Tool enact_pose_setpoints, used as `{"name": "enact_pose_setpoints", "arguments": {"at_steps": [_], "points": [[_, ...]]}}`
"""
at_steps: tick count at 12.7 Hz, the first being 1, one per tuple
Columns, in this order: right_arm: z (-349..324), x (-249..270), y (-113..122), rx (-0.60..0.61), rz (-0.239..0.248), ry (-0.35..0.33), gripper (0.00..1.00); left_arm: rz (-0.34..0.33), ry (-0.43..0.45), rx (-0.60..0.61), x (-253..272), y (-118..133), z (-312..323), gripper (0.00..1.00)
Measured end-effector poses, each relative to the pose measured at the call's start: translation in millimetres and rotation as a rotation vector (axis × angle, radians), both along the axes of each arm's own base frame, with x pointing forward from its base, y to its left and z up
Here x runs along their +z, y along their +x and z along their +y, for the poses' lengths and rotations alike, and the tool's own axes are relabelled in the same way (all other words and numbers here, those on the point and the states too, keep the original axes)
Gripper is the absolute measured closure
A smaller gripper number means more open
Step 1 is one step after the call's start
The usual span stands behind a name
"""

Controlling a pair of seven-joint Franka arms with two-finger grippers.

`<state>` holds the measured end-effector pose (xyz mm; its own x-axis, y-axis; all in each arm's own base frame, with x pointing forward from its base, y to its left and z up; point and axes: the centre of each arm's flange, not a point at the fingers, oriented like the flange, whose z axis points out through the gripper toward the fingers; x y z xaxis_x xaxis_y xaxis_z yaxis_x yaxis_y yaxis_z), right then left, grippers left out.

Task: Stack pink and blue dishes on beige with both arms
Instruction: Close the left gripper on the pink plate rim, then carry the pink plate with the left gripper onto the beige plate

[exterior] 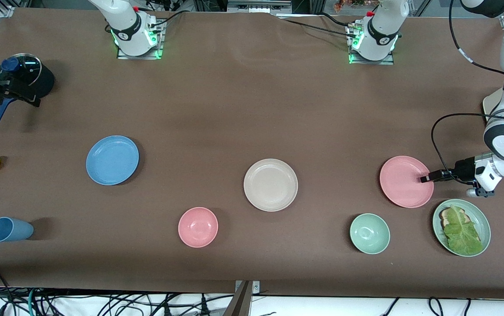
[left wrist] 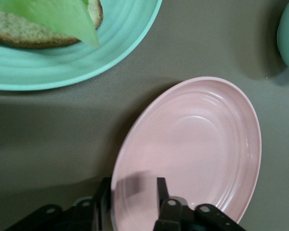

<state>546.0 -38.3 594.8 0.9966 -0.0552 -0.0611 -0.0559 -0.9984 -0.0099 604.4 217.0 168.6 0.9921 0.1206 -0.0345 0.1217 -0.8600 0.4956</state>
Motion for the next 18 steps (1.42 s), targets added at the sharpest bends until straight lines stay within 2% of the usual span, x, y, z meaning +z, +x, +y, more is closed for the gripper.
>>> {"name": "enact_pose_setpoints", "arguments": {"at_steps": [3, 8, 10, 14, 18], "points": [[0.0, 0.0, 0.0, 0.0, 0.0, 0.0, 0.0, -0.009, 0.0, -0.022, -3.2, -0.5, -0.2, 0.95], [0.0, 0.0, 0.0, 0.0, 0.0, 0.0, 0.0, -0.028, 0.005, -0.043, -1.9, 3.1, -0.4, 0.95], [0.0, -0.1, 0.0, 0.0, 0.0, 0.0, 0.0, -0.055, 0.041, -0.079, 19.5, 19.0, -0.4, 0.95], [-0.1, 0.0, 0.0, 0.0, 0.0, 0.0, 0.0, 0.018, 0.065, -0.111, 105.6, 40.6, -29.6, 0.95], [-0.3, 0.0, 0.0, -0.001, 0.0, 0.0, 0.0, 0.083, 0.072, -0.095, 189.6, 44.6, -83.2, 0.95]]}}
